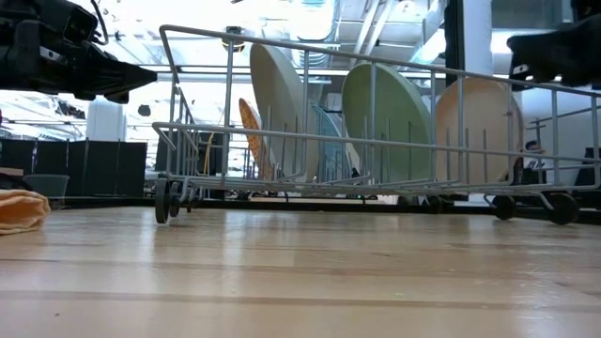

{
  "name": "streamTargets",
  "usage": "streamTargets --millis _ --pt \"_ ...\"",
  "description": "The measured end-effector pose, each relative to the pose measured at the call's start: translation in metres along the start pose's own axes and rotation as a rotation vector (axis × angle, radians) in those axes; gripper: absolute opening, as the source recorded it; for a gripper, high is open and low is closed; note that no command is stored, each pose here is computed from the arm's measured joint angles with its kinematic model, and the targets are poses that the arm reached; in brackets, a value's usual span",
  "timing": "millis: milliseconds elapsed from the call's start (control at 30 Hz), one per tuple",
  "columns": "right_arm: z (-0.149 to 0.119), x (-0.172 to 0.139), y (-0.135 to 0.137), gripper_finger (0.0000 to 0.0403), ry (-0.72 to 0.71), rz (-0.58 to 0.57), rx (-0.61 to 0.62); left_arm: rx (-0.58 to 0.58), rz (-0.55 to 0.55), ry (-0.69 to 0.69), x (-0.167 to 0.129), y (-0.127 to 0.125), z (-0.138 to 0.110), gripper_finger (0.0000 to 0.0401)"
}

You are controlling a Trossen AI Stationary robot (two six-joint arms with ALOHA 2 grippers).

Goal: Sort dishes
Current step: Return to Home Position

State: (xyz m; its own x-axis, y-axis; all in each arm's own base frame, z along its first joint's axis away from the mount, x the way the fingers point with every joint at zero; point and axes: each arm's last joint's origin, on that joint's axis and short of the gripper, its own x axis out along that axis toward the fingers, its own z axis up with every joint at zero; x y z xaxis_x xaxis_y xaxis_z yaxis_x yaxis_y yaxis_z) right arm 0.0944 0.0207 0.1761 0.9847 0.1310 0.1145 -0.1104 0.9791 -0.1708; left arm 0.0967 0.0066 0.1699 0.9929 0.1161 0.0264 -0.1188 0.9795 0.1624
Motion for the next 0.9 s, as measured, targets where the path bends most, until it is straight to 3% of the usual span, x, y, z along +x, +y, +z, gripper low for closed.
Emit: streamTargets --millis 333,900 --pt "-0.0073 0.0002 -0.0084 0.0000 0.067 -0.077 0.114 -0.012 -0.008 0.000 0.0000 -0.0003 -0.0001 0.0000" --pt "-0.0090 0.0001 -0.0079 0.0000 0.082 -0.073 0.144 -0.042 -0.012 0.003 0.0002 -0.0004 -0.0003 0.0000"
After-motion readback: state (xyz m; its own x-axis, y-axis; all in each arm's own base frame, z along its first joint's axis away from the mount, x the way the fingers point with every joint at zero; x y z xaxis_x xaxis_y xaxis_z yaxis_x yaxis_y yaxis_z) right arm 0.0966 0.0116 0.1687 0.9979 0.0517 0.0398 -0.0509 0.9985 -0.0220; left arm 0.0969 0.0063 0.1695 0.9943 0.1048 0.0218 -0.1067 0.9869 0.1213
